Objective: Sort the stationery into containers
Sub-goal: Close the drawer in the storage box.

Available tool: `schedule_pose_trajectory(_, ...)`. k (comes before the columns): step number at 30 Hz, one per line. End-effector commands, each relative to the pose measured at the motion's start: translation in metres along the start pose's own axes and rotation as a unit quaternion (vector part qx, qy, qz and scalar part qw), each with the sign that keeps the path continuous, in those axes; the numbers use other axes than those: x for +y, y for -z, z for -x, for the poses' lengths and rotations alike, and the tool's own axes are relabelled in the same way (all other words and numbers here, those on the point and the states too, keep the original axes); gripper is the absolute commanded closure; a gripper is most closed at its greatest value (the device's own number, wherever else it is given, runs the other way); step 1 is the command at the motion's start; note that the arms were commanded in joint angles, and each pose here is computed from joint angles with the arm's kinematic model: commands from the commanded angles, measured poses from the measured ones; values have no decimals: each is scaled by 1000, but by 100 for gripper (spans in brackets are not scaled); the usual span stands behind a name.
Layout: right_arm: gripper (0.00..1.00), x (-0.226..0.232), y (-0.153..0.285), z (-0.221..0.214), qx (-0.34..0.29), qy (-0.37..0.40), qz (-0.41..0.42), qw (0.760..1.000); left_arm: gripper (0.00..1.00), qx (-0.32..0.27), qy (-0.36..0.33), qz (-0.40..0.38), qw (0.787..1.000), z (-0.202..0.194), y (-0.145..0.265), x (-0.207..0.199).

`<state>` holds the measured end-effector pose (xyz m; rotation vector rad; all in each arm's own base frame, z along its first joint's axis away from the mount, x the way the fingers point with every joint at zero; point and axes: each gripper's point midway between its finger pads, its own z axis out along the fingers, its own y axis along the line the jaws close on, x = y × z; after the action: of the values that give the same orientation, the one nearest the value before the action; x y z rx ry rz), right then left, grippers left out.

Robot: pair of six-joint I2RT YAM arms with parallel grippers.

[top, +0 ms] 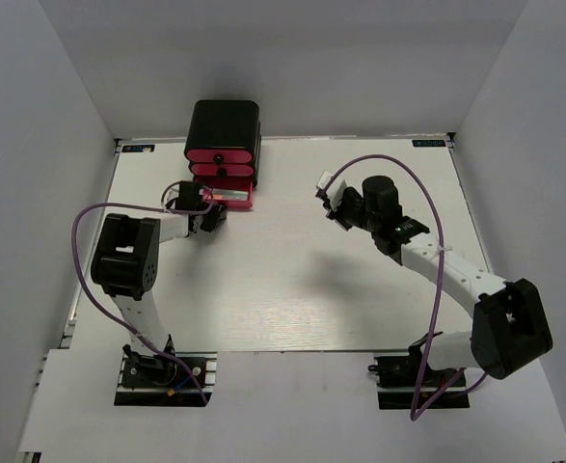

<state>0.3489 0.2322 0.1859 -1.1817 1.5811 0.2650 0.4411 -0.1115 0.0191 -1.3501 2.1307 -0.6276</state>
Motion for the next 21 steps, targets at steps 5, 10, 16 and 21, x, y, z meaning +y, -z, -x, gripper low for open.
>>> schedule_pose_trajectory(5, 100, -6, 11, 3, -11, -12, -5, 1000, 68, -23, 1, 30, 999, 11, -10, 7)
schedule_pose_trajectory(10, 100, -8, 12, -2, -6, -18, -7, 1000, 54, -13, 2, 25, 1000, 9, -16, 1)
schedule_pose_trajectory(16, 100, -10, 14, -5, -3, -21, -9, 1000, 46, -9, 2, 21, 1000, 10, -22, -11)
schedule_pose_trajectory(21, 100, -14, 18, -7, -3, -22, -16, 1000, 43, -3, 1, 45, 999, 12, -30, -15)
